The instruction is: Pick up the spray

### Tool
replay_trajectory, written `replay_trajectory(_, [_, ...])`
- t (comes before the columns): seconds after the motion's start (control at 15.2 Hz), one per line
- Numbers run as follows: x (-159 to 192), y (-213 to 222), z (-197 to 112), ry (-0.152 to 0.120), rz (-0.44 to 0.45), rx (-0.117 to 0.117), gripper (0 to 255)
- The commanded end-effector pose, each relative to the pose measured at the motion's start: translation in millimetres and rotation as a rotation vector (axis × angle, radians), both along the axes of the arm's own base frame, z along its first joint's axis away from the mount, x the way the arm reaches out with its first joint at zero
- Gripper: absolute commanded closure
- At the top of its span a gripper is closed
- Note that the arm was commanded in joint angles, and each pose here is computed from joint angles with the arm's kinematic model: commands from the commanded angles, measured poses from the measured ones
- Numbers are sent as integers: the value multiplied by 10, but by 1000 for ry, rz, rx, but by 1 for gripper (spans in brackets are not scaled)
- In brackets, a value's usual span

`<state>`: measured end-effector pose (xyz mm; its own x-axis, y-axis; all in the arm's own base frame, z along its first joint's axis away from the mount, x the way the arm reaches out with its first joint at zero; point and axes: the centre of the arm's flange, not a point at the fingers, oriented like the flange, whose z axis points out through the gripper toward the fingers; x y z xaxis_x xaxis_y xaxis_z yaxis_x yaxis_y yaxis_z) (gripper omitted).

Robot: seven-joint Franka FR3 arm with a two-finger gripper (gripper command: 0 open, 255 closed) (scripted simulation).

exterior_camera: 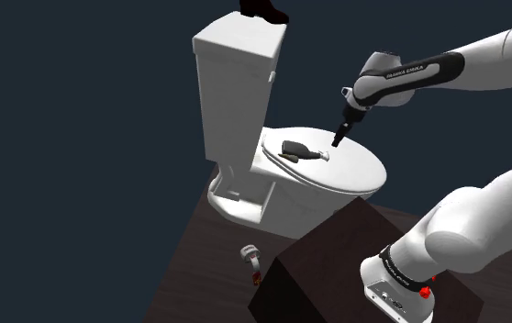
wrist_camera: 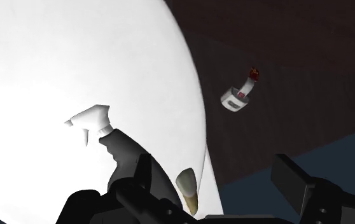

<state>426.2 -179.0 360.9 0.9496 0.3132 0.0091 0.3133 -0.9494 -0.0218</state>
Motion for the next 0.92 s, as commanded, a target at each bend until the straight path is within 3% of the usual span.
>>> replay_trajectory(0.0, [120, -94, -221, -2, 37, 3, 0])
replay_trajectory(0.86, [1107, -607, -1548, -10, 256, 35, 0])
